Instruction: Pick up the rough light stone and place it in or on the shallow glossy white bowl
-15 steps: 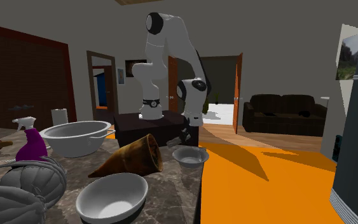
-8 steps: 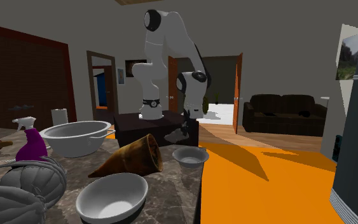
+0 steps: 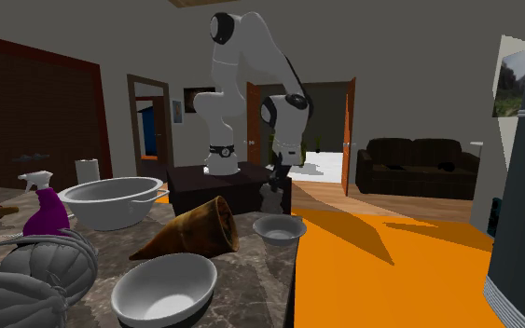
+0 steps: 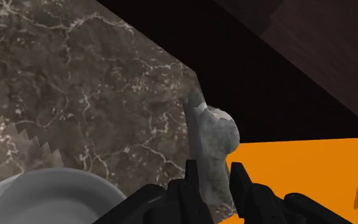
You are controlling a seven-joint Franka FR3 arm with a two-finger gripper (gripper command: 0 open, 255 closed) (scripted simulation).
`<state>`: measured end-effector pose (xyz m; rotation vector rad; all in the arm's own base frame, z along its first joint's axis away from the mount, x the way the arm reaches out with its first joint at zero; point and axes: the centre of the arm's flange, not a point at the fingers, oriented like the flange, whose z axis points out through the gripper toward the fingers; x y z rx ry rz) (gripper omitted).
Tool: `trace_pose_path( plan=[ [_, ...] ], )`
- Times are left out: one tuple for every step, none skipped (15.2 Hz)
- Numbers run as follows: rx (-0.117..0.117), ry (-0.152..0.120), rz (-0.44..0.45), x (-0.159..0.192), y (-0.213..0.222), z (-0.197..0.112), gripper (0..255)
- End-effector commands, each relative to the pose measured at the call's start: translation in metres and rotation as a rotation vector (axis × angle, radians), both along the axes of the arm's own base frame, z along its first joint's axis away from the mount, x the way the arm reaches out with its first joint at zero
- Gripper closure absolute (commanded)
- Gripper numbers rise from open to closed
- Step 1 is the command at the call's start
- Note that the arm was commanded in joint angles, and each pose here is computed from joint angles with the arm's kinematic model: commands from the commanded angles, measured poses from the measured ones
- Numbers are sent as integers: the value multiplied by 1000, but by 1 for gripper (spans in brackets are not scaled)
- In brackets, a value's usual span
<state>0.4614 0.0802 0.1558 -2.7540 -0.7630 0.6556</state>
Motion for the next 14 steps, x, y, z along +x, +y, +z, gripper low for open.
trace_pose_path(
  plan=[
    [0,0,0,28,-4,1,255],
    [0,0,0,41,-6,1,255],
    [0,0,0,54,-7,2,255],
    [0,0,0,67,-8,2,255],
    [0,0,0,81,-10,3,255],
    [0,0,0,94,-11,3,255],
    [0,0,0,107,-12,4,255],
    [0,0,0,120,-14,4,255],
    [0,0,0,133,-15,5,255],
    [0,0,0,146,-16,5,255],
    [0,0,0,163,-18,6,255],
    [0,0,0,163,-18,1,255],
    [0,0,0,163,-18,-5,255],
    [0,0,0,163,-18,-10,255]
  ],
)
